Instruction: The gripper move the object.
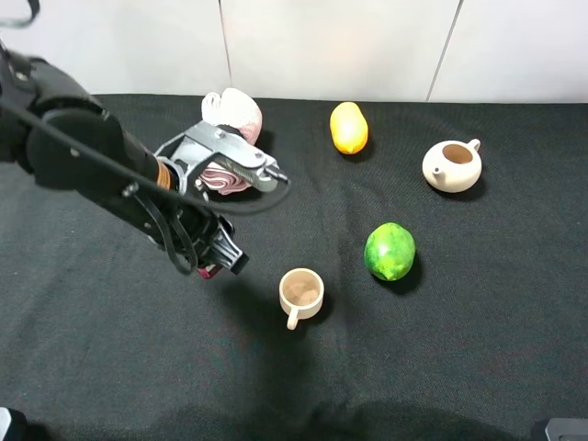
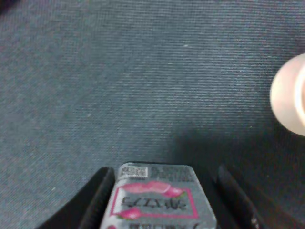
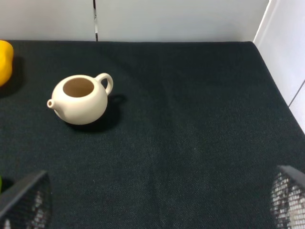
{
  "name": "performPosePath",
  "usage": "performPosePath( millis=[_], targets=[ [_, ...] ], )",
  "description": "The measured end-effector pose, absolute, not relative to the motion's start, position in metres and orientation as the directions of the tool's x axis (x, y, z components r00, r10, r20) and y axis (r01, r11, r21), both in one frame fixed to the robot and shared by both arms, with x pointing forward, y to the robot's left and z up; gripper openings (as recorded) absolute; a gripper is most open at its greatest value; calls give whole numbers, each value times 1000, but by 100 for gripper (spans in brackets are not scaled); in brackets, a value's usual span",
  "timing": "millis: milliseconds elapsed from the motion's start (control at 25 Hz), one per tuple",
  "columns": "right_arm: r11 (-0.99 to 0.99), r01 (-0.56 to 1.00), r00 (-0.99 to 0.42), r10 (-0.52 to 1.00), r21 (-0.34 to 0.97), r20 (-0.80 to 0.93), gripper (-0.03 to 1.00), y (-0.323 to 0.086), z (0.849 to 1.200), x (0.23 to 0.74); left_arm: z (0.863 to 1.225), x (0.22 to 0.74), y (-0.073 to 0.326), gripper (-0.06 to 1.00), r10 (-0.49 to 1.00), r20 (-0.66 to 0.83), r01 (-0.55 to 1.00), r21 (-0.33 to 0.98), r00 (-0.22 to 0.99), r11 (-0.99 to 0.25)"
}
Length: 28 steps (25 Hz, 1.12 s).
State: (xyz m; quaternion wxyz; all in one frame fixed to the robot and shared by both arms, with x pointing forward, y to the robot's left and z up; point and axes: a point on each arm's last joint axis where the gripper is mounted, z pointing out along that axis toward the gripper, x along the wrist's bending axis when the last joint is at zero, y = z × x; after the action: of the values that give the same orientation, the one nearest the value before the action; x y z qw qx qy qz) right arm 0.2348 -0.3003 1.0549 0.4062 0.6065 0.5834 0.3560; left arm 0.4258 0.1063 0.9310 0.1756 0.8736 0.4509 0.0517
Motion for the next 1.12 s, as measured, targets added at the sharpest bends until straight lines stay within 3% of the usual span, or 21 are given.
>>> performPosePath(
  millis=[520, 1120],
  targets=[
    [9, 418, 64, 997, 908, -40, 69, -300, 1055, 235, 909, 423, 86, 53, 780, -106, 726, 460, 616, -511],
    [9, 418, 64, 997, 908, -39, 69, -300, 1055, 235, 875, 415, 72, 53, 810, -147, 779, 414, 567, -471]
  ],
)
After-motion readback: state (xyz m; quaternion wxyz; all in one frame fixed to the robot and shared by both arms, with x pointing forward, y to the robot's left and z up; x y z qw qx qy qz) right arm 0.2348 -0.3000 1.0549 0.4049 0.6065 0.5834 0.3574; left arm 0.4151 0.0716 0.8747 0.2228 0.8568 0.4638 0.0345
